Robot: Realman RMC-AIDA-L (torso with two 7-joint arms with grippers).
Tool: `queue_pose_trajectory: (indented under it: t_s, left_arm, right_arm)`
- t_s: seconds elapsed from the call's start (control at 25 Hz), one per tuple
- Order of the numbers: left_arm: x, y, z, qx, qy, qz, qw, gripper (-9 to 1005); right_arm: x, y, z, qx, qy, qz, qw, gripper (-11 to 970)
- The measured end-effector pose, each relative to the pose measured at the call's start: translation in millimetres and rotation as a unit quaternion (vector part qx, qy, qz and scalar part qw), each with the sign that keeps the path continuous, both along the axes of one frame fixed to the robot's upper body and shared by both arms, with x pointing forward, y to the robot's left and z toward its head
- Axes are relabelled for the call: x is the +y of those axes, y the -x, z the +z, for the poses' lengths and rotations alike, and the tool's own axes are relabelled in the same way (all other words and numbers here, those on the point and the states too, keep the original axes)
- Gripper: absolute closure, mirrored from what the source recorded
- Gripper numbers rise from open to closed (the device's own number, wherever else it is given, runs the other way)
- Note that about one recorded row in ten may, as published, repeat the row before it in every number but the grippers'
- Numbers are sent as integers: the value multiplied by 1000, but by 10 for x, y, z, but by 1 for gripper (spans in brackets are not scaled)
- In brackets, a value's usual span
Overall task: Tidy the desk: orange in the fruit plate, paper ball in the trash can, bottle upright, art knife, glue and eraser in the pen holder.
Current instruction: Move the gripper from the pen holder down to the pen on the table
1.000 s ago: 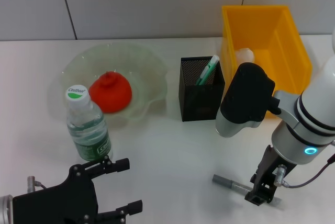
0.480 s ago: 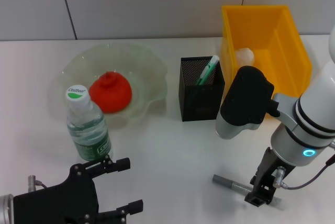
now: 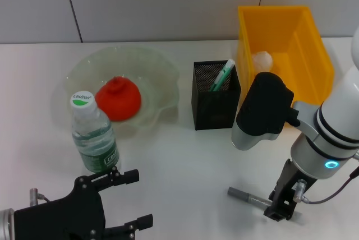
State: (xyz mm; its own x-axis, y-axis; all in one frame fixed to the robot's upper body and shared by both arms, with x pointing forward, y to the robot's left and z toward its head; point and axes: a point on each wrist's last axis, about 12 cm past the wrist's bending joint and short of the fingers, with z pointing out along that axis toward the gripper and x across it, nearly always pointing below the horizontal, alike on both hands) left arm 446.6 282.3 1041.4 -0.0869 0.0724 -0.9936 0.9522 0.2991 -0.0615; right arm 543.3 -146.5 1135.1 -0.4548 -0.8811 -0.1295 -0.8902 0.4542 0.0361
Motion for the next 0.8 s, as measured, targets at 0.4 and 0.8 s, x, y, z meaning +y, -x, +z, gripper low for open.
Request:
queue_pose_trajectory:
  t_s: [0.4,0.8]
  left_arm:
    - [0,0,0,0,0,0,1000,194]
    - [-2,-2,-3,-1,-1,0,1000,193]
  right_arm:
    - [-7,-8,-19,0,7,2,1000,683]
    - [-1,-4,-58,9,14,10,1000,765]
